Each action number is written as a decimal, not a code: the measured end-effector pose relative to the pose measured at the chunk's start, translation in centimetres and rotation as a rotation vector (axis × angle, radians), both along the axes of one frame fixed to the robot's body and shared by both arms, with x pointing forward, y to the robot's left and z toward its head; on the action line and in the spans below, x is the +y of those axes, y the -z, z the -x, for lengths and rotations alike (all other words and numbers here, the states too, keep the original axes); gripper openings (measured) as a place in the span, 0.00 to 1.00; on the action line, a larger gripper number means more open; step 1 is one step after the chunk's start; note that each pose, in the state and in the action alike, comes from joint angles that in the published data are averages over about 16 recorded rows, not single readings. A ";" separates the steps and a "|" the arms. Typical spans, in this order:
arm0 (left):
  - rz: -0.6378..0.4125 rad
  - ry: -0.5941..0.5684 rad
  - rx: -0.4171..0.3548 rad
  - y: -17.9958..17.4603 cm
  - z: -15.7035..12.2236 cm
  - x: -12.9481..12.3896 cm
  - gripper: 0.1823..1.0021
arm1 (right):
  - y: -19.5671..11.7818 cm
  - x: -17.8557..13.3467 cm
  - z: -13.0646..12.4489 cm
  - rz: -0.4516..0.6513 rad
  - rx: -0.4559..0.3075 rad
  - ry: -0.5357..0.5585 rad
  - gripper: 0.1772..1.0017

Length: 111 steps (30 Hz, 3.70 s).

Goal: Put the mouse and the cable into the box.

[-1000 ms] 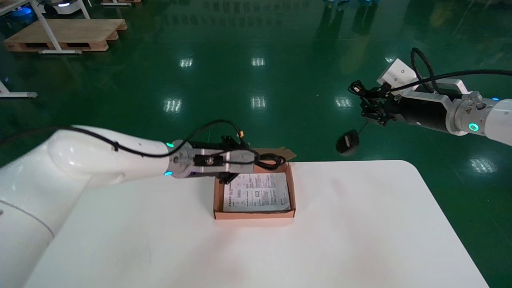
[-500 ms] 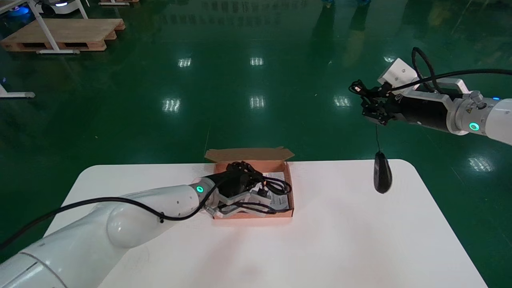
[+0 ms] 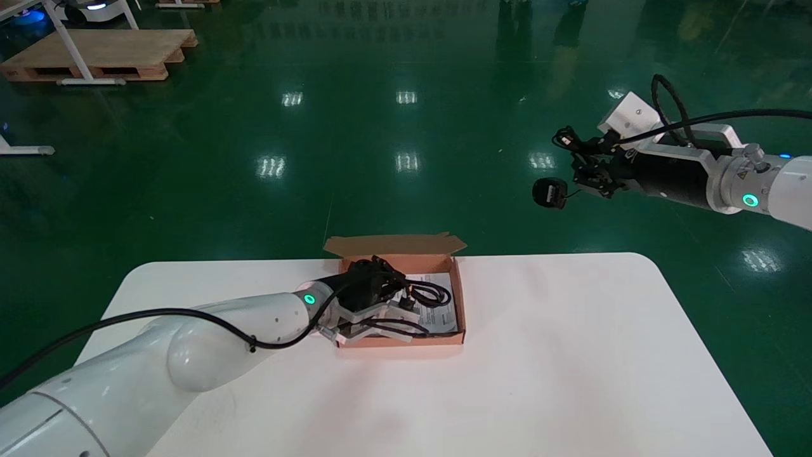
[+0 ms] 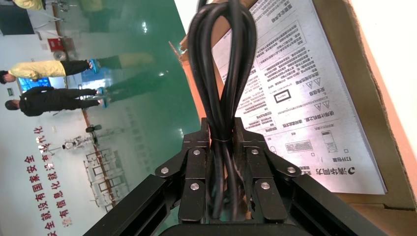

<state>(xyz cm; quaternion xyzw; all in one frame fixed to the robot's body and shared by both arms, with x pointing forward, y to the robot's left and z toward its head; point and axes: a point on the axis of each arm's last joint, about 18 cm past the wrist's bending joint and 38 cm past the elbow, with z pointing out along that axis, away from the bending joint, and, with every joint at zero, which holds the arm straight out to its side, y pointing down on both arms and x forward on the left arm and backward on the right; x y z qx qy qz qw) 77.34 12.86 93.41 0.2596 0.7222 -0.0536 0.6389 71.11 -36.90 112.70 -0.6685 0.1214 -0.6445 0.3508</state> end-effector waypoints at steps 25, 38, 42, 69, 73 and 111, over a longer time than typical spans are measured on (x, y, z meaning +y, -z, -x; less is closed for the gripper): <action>0.309 -0.246 -0.050 -7.2 -1.9 10.1 0.60 | 0.8 2.6 -1.3 0.040 -0.004 -0.019 0.09; 0.538 -0.498 -0.085 -12.1 -1.7 19.9 0.89 | 2.2 12.5 -3.1 0.125 0.016 -0.196 0.09; 0.540 -0.507 -0.084 -12.3 -1.6 20.0 0.94 | 3.1 16.3 -3.0 0.175 0.021 -0.277 0.09; 0.541 -0.510 -0.083 -12.3 -1.7 20.0 1.00 | 11.3 24.1 -4.4 0.344 0.073 -0.310 0.09; 0.541 -0.511 -0.084 -12.3 -1.7 20.1 1.00 | 11.9 24.0 -4.7 0.346 0.075 -0.294 0.09; 0.874 -0.301 0.258 -5.9 0.3 18.6 1.00 | 14.3 19.9 -0.9 0.062 0.203 -0.477 0.70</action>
